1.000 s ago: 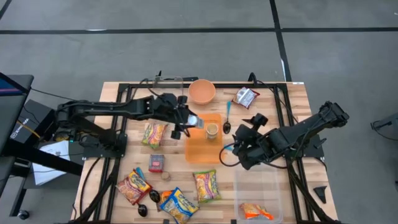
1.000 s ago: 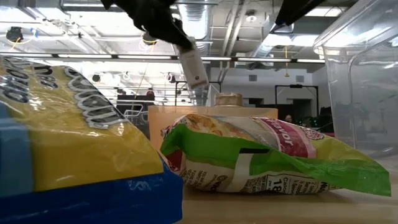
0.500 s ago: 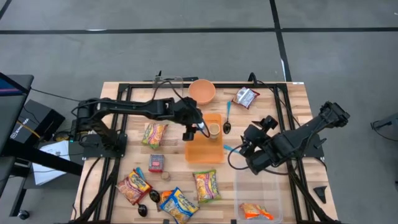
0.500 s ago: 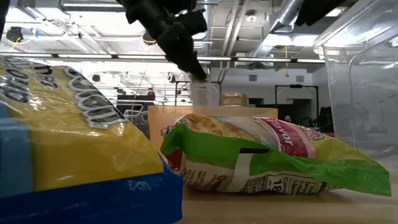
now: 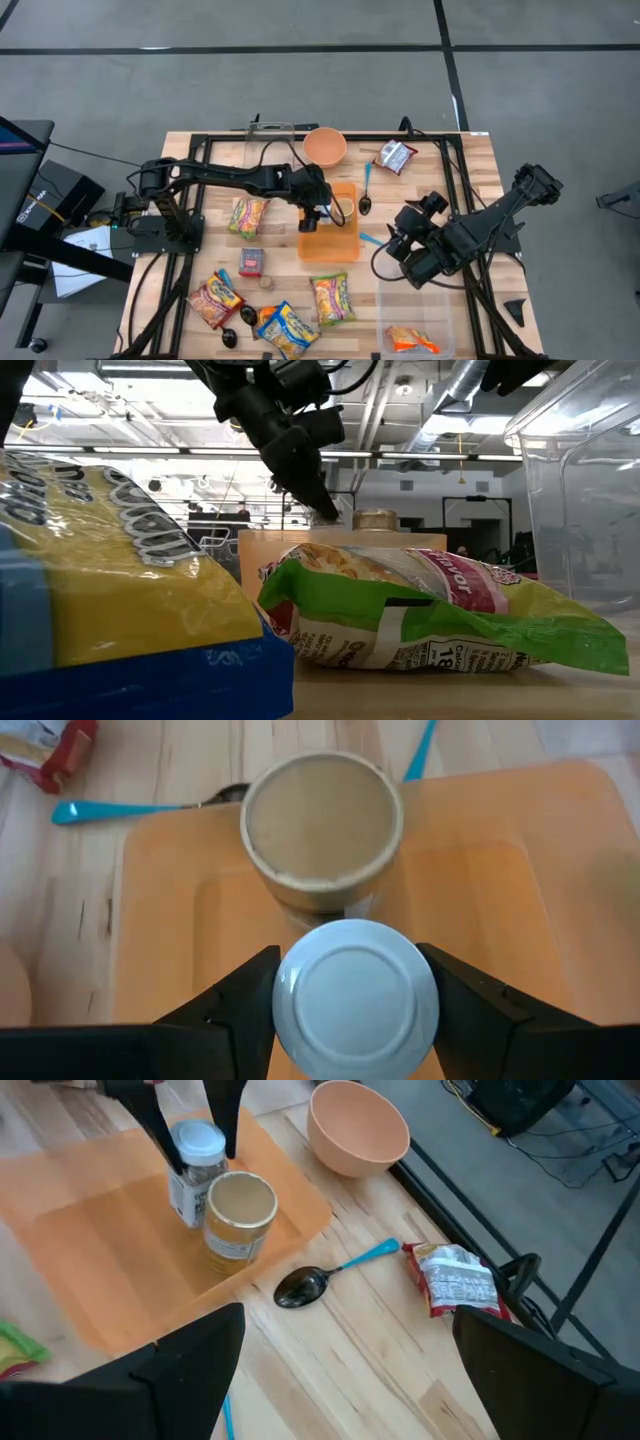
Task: Pick & Place Food Item
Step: Put the white seasoning bottle into the orange bin, then put the green noodle pack into the transparent container
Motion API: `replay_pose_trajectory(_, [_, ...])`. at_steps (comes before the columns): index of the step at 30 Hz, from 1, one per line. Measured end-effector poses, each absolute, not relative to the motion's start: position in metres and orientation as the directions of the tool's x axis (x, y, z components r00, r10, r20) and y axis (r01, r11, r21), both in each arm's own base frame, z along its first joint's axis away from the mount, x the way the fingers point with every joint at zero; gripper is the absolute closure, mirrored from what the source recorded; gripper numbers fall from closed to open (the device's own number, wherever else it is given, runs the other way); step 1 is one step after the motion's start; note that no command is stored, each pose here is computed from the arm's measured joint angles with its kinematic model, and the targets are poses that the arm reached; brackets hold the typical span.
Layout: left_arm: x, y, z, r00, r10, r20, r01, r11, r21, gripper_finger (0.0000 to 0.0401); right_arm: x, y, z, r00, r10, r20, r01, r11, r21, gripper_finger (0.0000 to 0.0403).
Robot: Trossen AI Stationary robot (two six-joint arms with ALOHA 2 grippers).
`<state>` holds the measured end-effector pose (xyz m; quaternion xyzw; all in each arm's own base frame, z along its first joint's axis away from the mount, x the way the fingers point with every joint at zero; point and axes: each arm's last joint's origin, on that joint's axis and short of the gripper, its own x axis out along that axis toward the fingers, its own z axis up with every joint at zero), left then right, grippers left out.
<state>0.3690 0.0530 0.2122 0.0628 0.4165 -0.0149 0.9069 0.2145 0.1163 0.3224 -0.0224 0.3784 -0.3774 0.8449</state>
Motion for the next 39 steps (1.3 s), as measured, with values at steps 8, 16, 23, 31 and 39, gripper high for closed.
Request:
replay_pose_trajectory(8, [0.373, 0.054, 0.201, 0.636, 0.022, -0.771, 0.078, 0.993, 0.093, 0.0204, 0.215, 0.116, 0.322, 0.433, -0.656, -0.619, 0.621, 0.715, -0.323, 0.0049])
replay_pose_trajectory(16, [0.375, 0.054, 0.199, 0.640, 0.020, -0.768, 0.091, 0.991, 0.102, 0.0204, 0.216, 0.117, 0.322, 0.440, -0.651, -0.618, 0.621, 0.718, -0.315, 0.0049])
replay_pose_trajectory(23, [0.375, 0.055, 0.200, 0.646, 0.024, -0.763, 0.092, 0.990, 0.108, 0.0164, 0.215, 0.118, 0.322, 0.445, -0.648, -0.619, 0.617, 0.722, -0.312, 0.0049])
replay_pose_trajectory(31, [0.379, 0.058, 0.203, 0.690, 0.039, -0.723, 0.082, 0.988, 0.131, 0.0050, 0.214, 0.121, 0.322, 0.456, -0.640, -0.618, 0.609, 0.731, -0.308, 0.0049])
replay_pose_trajectory(39, [0.365, 0.061, 0.236, 0.734, 0.055, -0.677, 0.094, 0.979, 0.182, 0.0033, 0.214, 0.123, 0.322, 0.467, -0.641, -0.609, 0.608, 0.733, -0.305, 0.0049])
